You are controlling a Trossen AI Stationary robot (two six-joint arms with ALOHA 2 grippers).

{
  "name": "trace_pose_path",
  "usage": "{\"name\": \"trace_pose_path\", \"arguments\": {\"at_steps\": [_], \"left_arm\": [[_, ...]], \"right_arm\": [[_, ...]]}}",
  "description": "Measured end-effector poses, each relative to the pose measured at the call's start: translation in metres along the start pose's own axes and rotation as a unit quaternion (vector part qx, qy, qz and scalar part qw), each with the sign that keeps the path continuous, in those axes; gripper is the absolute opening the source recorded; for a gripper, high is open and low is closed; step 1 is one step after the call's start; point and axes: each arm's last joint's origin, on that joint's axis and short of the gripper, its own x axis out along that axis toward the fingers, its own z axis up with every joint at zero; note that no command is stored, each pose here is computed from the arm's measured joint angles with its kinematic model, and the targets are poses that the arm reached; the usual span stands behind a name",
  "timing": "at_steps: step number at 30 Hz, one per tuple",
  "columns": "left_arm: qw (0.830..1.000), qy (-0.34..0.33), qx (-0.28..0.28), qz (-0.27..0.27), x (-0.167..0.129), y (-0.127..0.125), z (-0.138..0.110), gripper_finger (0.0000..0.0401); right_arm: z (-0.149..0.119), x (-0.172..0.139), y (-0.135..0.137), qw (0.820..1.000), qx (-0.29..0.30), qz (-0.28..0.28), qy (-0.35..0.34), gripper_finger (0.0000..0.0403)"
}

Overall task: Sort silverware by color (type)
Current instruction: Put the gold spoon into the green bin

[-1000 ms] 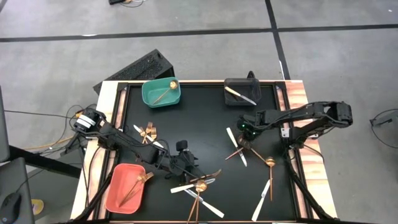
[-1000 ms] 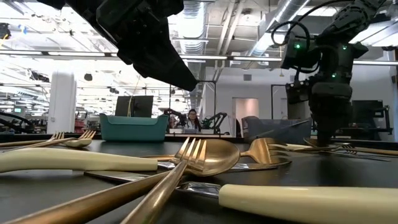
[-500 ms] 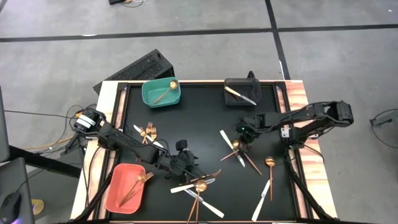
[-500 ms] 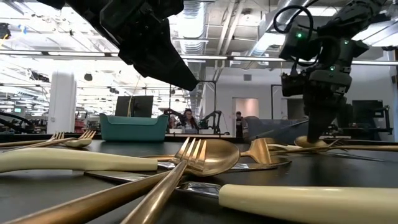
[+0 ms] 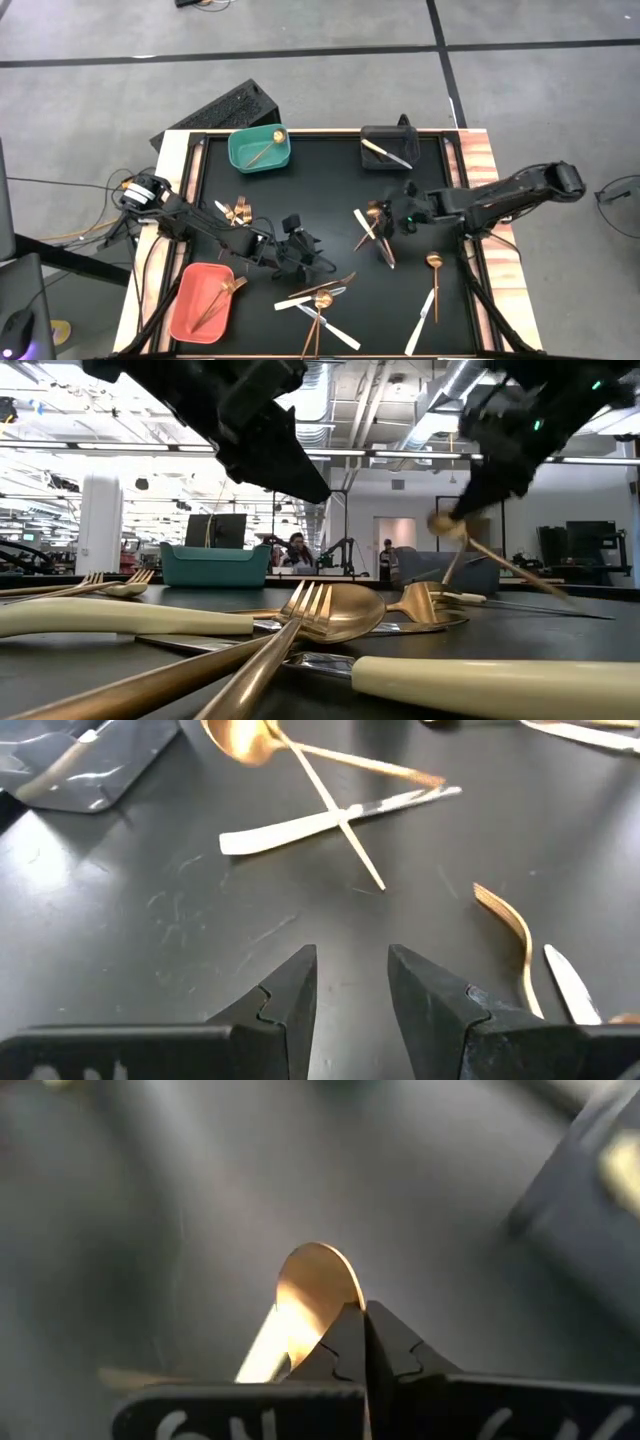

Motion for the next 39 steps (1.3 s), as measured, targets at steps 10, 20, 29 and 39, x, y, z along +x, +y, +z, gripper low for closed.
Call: {"name": "trace_pose_path", "arguments": {"at_steps": [10, 20, 29, 39], "left_arm": [[1.0, -0.01, -0.006, 0.026, 0.007, 0.012, 0.005, 0.0114], [0.994, -0.11, 0.003, 0.018, 0.009, 0.016, 0.03, 0.0114], [0.981, -0.194, 0.015, -0.023, 0.004, 0.013, 0.048, 0.0114], [0.968, -0.215, 0.021, -0.126, 0.002, 0.009, 0.053, 0.0115]], "right_arm": [[-0.011, -0.044, 0.052, 0.958, -0.095, -0.145, -0.229, 0.0005], [-0.029, -0.056, 0.094, 0.951, -0.08, -0.095, -0.284, 0.0007], [-0.025, -0.071, 0.122, 0.937, -0.099, -0.024, -0.334, 0.0008], [-0.012, -0.064, 0.128, 0.911, -0.133, 0.034, -0.388, 0.0008]]}}
